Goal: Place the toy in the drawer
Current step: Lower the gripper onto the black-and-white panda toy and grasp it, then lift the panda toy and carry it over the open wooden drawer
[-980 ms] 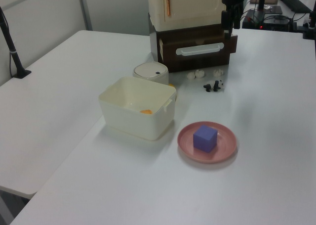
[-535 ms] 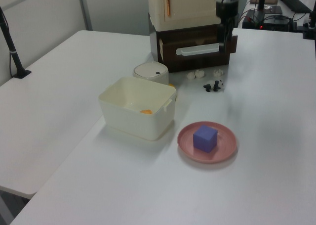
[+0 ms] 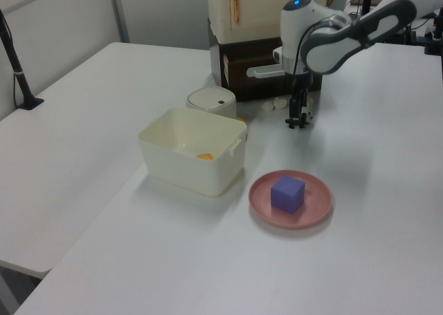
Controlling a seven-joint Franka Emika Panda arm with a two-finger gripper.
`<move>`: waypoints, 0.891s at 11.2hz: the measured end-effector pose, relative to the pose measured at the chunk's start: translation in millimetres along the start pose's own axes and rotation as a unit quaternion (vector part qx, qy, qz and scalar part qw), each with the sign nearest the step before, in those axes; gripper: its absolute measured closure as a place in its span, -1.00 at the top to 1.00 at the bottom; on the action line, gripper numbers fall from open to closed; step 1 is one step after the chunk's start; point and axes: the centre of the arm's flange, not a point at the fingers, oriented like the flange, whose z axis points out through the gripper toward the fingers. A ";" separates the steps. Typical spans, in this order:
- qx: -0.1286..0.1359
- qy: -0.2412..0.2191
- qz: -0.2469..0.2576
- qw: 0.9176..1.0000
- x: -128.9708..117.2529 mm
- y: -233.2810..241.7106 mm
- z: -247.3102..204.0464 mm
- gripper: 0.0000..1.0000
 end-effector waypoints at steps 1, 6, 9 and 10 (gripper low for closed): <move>-0.003 -0.002 -0.002 1.000 1.5 1.9 11.0 0.86; -0.015 -0.009 -0.022 1.000 2.1 -4.0 1.2 -0.18; 0.035 0.002 -0.007 0.999 -5.2 -11.2 -109.4 -0.18; 0.044 0.020 -0.007 0.999 -7.3 -0.9 -151.9 -0.18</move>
